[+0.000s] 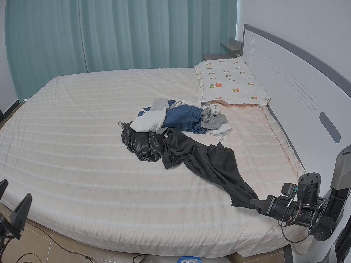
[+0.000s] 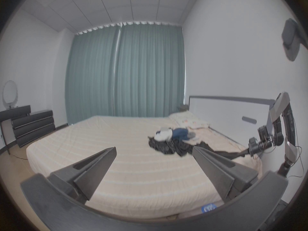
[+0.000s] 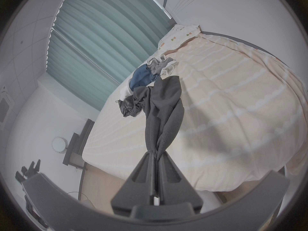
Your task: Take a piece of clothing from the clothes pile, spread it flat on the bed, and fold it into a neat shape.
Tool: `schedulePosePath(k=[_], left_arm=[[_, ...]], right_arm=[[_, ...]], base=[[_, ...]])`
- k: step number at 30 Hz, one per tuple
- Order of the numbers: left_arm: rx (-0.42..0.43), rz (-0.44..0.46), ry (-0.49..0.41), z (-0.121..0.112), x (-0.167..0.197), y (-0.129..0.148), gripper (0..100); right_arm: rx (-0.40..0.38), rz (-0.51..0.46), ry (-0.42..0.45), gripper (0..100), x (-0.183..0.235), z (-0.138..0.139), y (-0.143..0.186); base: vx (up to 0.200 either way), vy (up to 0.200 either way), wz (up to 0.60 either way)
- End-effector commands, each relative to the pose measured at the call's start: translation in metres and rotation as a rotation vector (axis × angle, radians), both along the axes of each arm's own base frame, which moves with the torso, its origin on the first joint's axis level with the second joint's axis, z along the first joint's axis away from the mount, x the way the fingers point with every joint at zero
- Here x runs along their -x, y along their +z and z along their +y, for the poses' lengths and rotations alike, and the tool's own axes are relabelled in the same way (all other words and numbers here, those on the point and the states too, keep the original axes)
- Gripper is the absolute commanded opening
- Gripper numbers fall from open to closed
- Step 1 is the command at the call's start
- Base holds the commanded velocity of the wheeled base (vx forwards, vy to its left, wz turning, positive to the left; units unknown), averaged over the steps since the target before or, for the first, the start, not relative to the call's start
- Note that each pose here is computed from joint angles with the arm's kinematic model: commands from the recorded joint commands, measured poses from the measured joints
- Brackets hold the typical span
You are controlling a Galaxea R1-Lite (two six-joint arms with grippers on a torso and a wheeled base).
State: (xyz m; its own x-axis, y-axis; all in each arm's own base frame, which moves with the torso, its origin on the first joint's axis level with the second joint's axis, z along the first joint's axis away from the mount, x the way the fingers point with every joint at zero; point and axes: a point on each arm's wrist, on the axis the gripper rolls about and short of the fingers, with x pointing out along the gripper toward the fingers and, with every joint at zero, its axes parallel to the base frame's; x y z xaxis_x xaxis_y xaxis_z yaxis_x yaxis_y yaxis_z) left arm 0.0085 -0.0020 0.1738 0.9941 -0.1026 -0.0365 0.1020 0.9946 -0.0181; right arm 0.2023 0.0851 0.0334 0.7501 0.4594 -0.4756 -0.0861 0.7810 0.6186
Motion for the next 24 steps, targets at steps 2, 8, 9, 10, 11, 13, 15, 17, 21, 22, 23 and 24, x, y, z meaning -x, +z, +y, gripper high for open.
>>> schedulePosePath(k=[2,8,9,10,11,13,15,17,21,22,23,24], left_arm=[[-0.045,0.391,-0.149,-0.009,-0.074,-0.018,100],[-0.067,0.562,-0.22,-0.024,-0.125,-0.038,100],[-0.07,0.579,-0.224,-0.026,-0.134,-0.042,100],[-0.072,0.602,-0.22,-0.029,-0.146,-0.049,100],[-0.071,0.614,-0.222,-0.031,-0.157,-0.055,100],[-0.074,0.635,-0.224,-0.036,-0.175,-0.067,100],[-0.066,0.656,-0.227,-0.041,-0.194,-0.08,100],[0.008,0.655,-0.189,-0.061,-0.235,-0.1,100],[0.146,0.65,-0.092,-0.098,-0.284,-0.119,100],[0.174,0.652,-0.087,-0.106,-0.295,-0.124,100],[0.199,0.659,-0.088,-0.114,-0.305,-0.128,100],[0.201,0.661,-0.088,-0.115,-0.306,-0.129,100]], right_arm=[[-0.008,0.013,-0.004,0,0.0,-0.003,-0.011],[-0.006,0.019,-0.016,0,0.0,-0.005,-0.012],[-0.006,0.018,-0.017,0,0.0,-0.006,-0.012],[-0.006,0.018,-0.021,0,0.0,-0.006,-0.012],[-0.007,0.021,-0.024,0,0.0,-0.007,-0.012],[-0.009,0.022,-0.027,0,0.0,-0.008,-0.012],[-0.008,0.025,-0.027,0,0.0,-0.007,-0.012],[-0.009,0.026,-0.037,0,-0.002,-0.009,-0.013],[-0.009,0.018,-0.048,0,-0.003,-0.011,-0.012],[-0.01,0.019,-0.048,0,-0.003,-0.012,-0.012],[-0.011,0.021,-0.051,0,-0.003,-0.012,-0.012],[-0.011,0.021,-0.051,0,-0.003,-0.012,-0.012]], base=[[0.0,0.0,0.0],[0.0,0.0,0.0],[0.0,0.0,0.0],[0.0,0.0,0.0],[0.0,0.0,0.0],[0.0,0.0,0.0],[0.0,0.0,0.0],[0.0,0.0,0.0],[0.0,0.0,0.0],[0.0,0.0,0.0],[0.0,0.0,0.0],[0.0,0.0,0.0]])
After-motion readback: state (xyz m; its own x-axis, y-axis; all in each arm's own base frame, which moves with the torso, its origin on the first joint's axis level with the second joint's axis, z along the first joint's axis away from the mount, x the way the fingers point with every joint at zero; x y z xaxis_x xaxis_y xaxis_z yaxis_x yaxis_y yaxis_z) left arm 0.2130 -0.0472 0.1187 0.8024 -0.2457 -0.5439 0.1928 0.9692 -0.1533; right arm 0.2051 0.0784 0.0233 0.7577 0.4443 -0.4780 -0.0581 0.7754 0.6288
